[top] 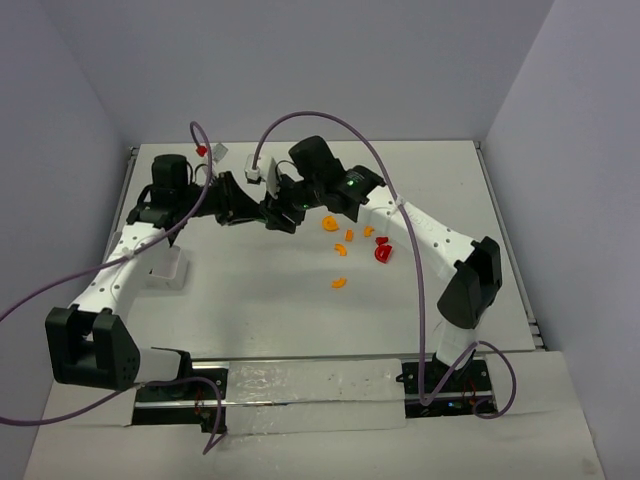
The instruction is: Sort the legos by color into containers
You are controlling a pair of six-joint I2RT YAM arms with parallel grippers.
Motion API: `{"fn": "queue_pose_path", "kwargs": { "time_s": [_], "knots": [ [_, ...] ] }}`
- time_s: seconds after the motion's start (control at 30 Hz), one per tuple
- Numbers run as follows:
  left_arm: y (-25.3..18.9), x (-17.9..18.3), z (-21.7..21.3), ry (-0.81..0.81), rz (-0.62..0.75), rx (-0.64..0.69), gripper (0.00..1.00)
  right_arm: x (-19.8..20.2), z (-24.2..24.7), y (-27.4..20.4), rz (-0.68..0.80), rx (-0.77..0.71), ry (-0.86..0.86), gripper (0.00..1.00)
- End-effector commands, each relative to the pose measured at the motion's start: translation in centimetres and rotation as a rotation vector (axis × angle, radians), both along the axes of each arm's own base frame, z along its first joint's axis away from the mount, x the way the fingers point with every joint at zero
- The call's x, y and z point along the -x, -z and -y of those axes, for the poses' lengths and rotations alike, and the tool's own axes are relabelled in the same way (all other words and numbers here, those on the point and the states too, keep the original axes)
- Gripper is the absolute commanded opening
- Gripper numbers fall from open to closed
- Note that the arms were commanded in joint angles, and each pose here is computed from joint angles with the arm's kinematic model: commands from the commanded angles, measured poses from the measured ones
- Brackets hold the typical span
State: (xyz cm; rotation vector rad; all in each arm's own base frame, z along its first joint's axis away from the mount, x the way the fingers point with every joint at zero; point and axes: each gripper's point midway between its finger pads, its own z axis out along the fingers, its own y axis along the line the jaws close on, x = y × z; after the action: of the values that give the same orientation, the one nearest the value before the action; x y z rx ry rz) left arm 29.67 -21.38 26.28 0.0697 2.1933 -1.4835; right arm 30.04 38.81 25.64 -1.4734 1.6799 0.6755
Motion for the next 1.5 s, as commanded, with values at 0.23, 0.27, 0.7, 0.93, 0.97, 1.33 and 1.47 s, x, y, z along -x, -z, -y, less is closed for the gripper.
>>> {"fn": "queue_pose_path", "kwargs": {
  "time_s": [0.23, 0.27, 0.7, 0.93, 0.97, 1.33, 1.47],
  "knots": [
    [1.8, -1.4, -16.0, -0.014, 0.226, -0.684, 0.0, -2.0, 0.2, -3.0, -0.042, -0.121, 0.102, 1.0],
    [2.0, -1.4, -17.5, -0.028, 0.235, -0.75, 0.0, -2.5, 0.6, -2.8, -0.059, -0.127, 0.117, 1.0],
    [5.4, -0.7, -28.6, -0.083, 0.098, -1.089, 0.0, -5.1, 2.5, -0.2, -0.142, -0.127, 0.188, 1.0],
    [6.1, -0.4, -30.8, -0.114, 0.044, -1.165, 0.0, -5.3, 2.9, 0.4, -0.155, -0.134, 0.194, 1.0],
    [6.2, -0.4, -31.3, -0.129, 0.032, -1.174, 0.0, -5.4, 3.0, 0.4, -0.159, -0.138, 0.197, 1.0],
    [6.0, -1.0, -35.4, -0.246, -0.002, -1.318, 0.1, -5.7, 3.3, 0.9, -0.17, -0.139, 0.203, 1.0],
    [6.6, -1.1, -35.8, -0.24, -0.016, -1.331, 0.16, -5.6, 3.3, 1.3, -0.178, -0.137, 0.201, 1.0]
  ]
}}
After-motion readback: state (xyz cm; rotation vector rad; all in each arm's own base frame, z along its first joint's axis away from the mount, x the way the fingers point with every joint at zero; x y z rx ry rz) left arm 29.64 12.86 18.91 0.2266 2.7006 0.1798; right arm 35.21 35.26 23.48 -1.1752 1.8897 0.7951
